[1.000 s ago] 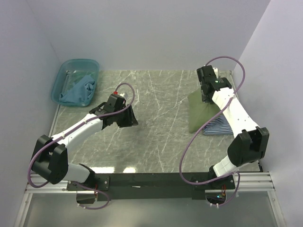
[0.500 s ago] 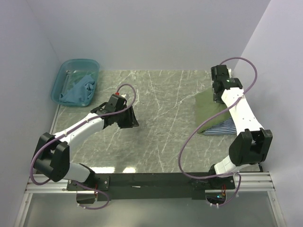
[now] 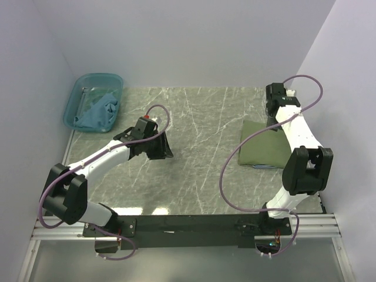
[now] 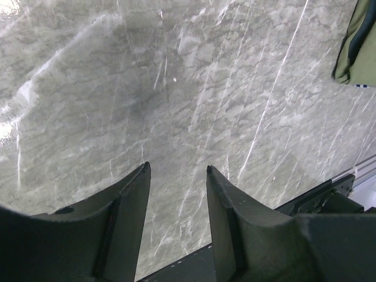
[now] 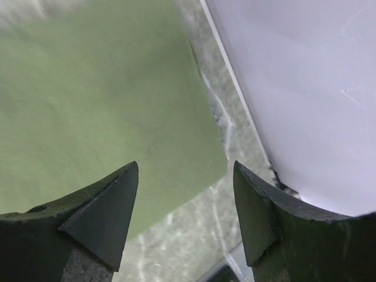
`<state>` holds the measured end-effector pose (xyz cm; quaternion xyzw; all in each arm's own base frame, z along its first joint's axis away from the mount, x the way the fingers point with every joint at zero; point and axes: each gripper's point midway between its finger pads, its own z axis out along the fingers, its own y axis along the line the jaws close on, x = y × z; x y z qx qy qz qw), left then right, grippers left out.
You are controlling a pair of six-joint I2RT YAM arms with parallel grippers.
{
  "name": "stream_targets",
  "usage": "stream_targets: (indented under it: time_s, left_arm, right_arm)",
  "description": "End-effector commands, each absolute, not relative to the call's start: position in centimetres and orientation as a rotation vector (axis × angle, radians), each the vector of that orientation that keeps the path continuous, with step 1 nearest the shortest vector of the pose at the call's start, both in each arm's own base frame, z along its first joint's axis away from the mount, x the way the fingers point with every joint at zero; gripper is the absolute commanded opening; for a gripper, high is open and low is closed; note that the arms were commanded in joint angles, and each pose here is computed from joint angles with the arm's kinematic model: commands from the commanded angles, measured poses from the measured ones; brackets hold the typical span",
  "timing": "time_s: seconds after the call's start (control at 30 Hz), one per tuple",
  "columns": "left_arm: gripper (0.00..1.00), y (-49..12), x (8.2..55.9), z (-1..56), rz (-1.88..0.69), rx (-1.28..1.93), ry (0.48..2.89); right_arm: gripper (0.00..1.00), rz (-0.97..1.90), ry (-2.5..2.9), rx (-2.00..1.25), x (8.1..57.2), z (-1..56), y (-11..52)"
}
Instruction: Fold and stack the tank tops
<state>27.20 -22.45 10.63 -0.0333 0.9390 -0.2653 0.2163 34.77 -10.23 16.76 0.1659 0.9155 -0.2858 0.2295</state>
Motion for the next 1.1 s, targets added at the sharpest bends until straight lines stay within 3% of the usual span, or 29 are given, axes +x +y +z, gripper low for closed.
stream_targets:
  time_s: [0.0, 0.27, 0.43, 0.57, 0.77, 1.07]
  left_arm:
    - [0.49, -23.1, 28.3, 12.1, -0.775, -0.117, 2.539]
    - [0.51, -19.9, 33.8, 17.0, -0.651, -0.324, 2.395]
    - [0.57, -11.7, 40.7, 22.3, -0.44, -0.641, 2.179]
    - [0.61, -4.3, 44.9, 24.1, -0.247, -0.886, 2.014]
    - [0.68, 4.8, 49.6, 20.8, -0.003, -1.141, 1.945]
    - [0.7, 7.1, 55.0, 11.8, 0.064, -1.252, 2.043]
  right_arm:
    - [0.72, -0.632, 2.353, 0.496, 36.6, 21.6, -7.3]
    - [0.73, -0.102, 2.284, 0.256, 37.3, 21.3, 8.9]
    - [0.73, 0.28, 2.288, 0.062, 35.7, 18.3, 19.5]
    - [0.73, 0.423, 2.346, 0.006, 34.8, 15.2, 22.7]
    - [0.73, 0.469, 2.398, -0.076, 33.6, 12.3, 24.3]
    - [0.73, 0.485, 2.41, -0.125, 33.3, 11.0, 24.6]
